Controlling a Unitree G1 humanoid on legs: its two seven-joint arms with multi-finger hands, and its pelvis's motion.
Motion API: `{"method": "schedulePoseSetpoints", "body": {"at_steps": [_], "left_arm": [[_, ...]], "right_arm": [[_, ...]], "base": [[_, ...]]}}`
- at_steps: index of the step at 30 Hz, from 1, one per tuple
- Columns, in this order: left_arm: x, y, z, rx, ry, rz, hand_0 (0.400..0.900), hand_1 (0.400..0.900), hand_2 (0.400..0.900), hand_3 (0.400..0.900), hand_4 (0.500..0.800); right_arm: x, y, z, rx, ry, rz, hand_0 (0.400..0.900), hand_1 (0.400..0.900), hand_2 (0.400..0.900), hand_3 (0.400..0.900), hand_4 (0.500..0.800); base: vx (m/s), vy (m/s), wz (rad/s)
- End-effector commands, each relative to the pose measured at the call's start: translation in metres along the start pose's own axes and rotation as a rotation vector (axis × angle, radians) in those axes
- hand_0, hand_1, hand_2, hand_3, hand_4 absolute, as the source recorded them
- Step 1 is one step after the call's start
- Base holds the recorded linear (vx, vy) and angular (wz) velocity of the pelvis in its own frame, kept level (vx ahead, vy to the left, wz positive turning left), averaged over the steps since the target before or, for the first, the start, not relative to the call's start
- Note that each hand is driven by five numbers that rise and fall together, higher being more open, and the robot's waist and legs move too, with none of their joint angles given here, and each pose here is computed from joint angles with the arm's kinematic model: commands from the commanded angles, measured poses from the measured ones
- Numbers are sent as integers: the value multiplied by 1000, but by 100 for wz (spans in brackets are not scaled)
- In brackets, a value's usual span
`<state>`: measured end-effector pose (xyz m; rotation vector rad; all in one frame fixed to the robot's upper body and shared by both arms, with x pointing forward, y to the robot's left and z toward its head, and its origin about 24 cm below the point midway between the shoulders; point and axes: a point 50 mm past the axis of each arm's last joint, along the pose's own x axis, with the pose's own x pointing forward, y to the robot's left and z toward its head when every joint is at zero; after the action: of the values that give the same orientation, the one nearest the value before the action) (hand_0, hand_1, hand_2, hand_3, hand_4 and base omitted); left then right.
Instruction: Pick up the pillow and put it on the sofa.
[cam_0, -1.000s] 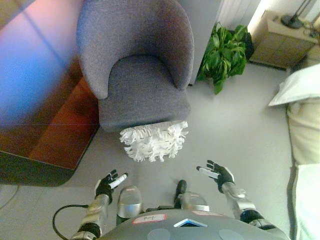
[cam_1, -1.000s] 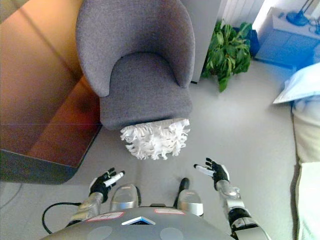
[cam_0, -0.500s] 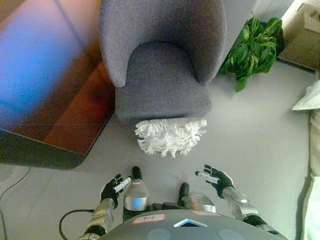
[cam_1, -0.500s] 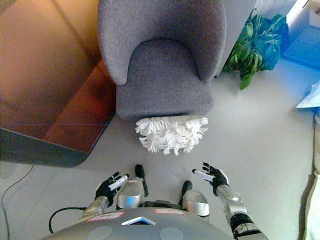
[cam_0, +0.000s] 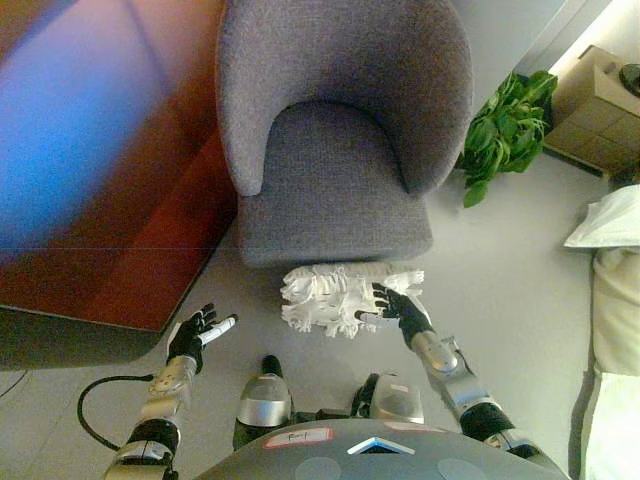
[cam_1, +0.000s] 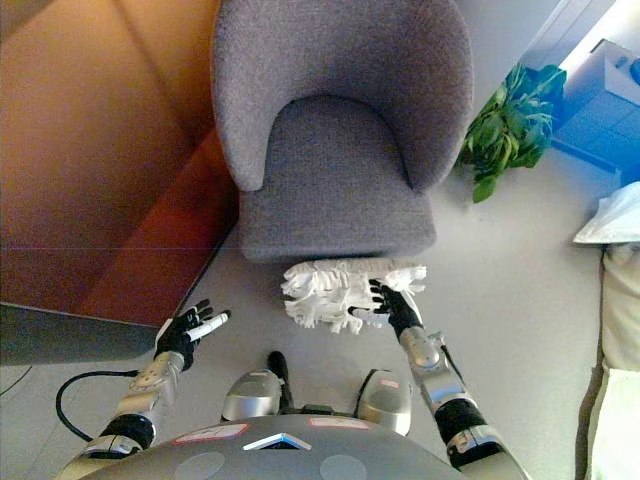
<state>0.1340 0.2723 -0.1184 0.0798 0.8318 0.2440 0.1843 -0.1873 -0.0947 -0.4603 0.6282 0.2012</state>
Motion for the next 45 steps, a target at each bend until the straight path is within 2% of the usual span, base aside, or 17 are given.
{"method": "schedulePoseSetpoints", "body": {"at_steps": [1,6,13,18,22,30,37,45], "left_arm": [[-3,13,14,61,-59,-9,900,900,900,900,800],[-3,18,13,110,-47,-12,900,900,900,900,800],[-12,1,15,169,-105,-131,900,900,900,900,800],[-13,-2,49,101,-250,-159,900,900,900,900,800],[-9,0,85,8,-385,-111,900,900,900,900,800],[-8,0,124,-147,-520,-55,900,900,900,900,800],[-6,7,128,-303,-529,2,900,900,900,900,800],[-8,13,119,-372,-529,17,900,900,900,900,800]], "right_arm": [[-2,-30,9,-226,-52,-103,900,900,900,900,800],[-1,-41,18,-379,-47,-121,900,900,900,900,800],[-3,-72,32,-630,-70,-177,900,900,900,900,800],[-1,-100,74,-728,-235,-325,900,900,900,900,800],[-1,-127,126,-770,-391,-439,900,900,900,900,800],[-4,-152,198,-812,-537,-534,900,900,900,900,800],[-12,-172,227,-845,-583,-609,900,900,900,900,800],[-21,-194,248,-849,-591,-718,900,900,900,900,800]], "base": [[172,-371,46],[193,-352,67],[140,-159,27],[-132,-20,25],[-348,35,23],[-211,42,18],[-93,35,17],[1,29,15]]}}
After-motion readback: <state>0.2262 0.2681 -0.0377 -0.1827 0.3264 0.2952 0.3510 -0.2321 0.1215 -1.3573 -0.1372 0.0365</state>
